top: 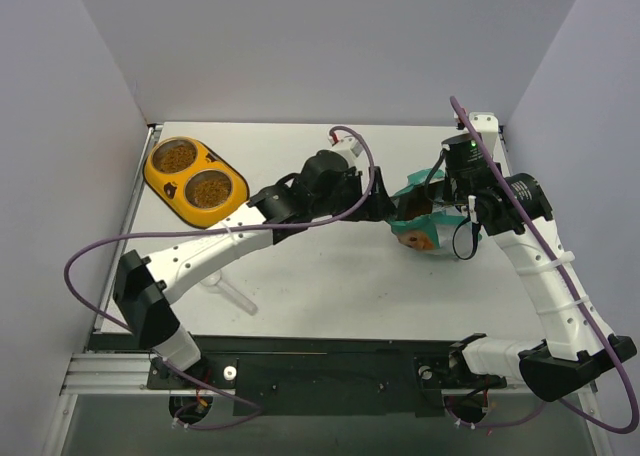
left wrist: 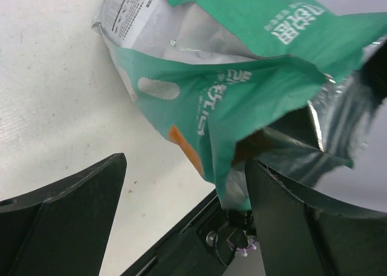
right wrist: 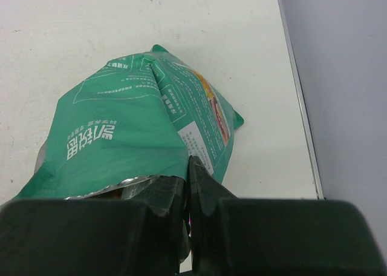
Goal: Serve the pet food
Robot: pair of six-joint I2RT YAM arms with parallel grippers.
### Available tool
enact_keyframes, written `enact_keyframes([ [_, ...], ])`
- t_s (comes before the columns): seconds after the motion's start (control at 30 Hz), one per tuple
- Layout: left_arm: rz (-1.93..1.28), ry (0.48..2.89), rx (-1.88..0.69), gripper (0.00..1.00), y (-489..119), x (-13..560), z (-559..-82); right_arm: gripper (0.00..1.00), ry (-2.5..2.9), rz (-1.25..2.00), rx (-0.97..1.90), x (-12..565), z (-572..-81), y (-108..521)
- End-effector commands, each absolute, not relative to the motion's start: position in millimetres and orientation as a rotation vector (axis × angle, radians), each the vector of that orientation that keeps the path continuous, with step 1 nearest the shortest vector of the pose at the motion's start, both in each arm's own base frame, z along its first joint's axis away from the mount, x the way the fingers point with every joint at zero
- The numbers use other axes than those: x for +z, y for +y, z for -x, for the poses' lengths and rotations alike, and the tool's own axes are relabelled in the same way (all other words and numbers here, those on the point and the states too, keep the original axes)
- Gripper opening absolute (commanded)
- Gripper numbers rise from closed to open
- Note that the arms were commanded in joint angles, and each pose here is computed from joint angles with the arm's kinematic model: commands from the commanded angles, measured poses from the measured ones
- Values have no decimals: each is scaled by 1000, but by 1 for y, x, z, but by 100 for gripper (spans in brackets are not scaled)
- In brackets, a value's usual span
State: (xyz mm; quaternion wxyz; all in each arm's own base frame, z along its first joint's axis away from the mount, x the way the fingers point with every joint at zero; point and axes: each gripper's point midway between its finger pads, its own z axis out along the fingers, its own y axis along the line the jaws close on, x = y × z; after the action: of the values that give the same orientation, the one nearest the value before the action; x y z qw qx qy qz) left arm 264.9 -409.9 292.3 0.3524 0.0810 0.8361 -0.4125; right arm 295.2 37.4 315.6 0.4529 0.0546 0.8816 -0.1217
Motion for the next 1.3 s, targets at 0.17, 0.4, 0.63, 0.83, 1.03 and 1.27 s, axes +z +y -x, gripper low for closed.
enact_keyframes([
  [0.17,-295,2153,-1050,80,-451,297,-279,0,2161,-154,-380,327,-285,21],
  [0.4,-337,2232,-985,27,-467,291,-289,0,2179,-138,-348,326,-282,25],
  [0.63,-216,2266,-1003,0,-458,316,-286,54,2267,13,-196,314,-276,54],
  [0.83,-65,2393,-901,0,-432,325,-280,93,2250,140,-47,321,-258,80],
  [1.03,84,2380,-997,0,-413,344,-278,94,2156,245,218,332,-232,109],
  [1.27,216,2356,-991,0,-379,361,-281,94,2146,442,404,307,-217,155],
])
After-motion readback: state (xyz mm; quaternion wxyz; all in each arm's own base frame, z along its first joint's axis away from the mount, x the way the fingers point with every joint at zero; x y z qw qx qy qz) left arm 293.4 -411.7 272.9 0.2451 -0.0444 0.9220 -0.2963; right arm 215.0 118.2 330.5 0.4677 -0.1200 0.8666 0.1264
